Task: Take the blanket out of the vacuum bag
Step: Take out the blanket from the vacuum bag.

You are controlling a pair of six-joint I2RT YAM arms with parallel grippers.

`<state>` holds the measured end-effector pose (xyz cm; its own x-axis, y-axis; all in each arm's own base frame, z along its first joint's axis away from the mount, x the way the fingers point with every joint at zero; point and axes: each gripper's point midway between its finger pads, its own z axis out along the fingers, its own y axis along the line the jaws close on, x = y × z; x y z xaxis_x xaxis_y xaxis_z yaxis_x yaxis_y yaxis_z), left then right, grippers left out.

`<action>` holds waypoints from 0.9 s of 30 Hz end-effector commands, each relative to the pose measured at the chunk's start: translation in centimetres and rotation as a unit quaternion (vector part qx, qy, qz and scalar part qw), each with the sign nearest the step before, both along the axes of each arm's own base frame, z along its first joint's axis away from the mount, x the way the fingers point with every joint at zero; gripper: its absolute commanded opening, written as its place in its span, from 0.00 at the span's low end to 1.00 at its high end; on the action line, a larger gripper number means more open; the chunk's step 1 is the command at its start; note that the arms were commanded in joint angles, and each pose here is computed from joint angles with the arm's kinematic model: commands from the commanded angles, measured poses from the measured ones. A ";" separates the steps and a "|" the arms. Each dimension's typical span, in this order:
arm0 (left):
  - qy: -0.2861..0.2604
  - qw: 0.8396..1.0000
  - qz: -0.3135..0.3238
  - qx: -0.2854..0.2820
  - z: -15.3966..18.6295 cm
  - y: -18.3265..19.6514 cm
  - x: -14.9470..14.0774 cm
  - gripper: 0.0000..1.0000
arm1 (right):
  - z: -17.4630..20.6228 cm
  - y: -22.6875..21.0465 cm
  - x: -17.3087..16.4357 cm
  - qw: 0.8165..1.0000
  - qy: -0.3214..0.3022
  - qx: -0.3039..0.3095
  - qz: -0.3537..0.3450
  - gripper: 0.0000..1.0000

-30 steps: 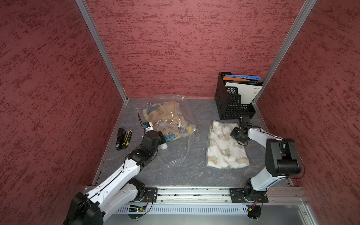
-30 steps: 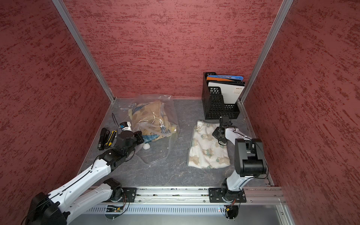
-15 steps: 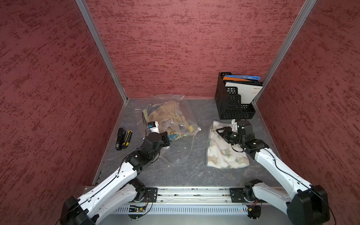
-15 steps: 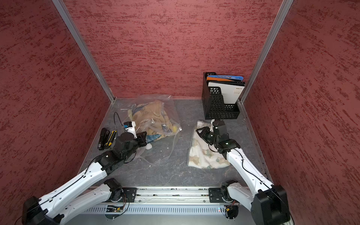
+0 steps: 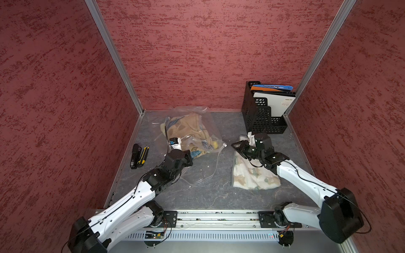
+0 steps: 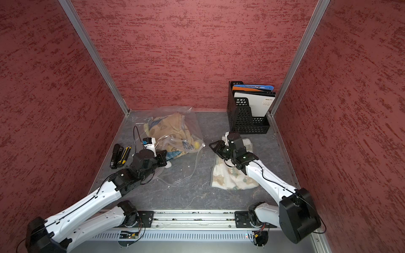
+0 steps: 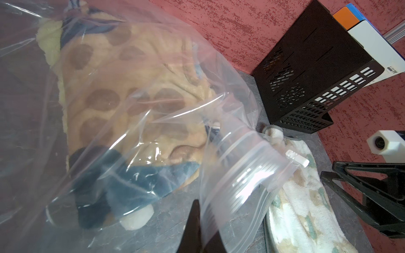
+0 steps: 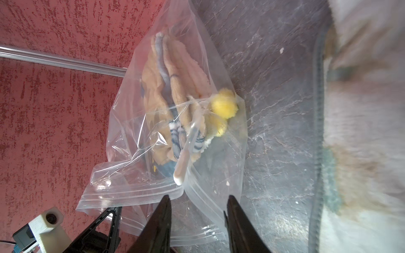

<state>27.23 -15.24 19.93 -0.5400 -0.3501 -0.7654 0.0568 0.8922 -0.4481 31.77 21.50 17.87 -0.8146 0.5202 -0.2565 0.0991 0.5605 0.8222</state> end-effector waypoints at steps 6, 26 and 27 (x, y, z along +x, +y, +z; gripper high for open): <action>-0.010 1.000 0.009 -0.004 0.6 0.2 0.1 0.00 | 0.9 2.4 0.1 0.999 -0.021 0.012 0.037 0.39; 0.001 1.000 -0.014 -0.023 -0.2 -1.3 -0.3 0.00 | -2.7 12.9 -5.9 0.993 0.017 0.112 0.028 0.22; -0.002 1.000 -0.016 -0.024 -0.1 -1.3 -0.4 0.00 | -3.6 13.5 -5.6 0.993 0.024 0.108 0.029 0.23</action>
<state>26.92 -16.08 19.12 -0.5594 -0.3648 -0.7443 0.0583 0.8784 -0.4744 24.17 33.43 12.22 -0.8878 0.4471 -0.1094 0.1264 0.4654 0.8761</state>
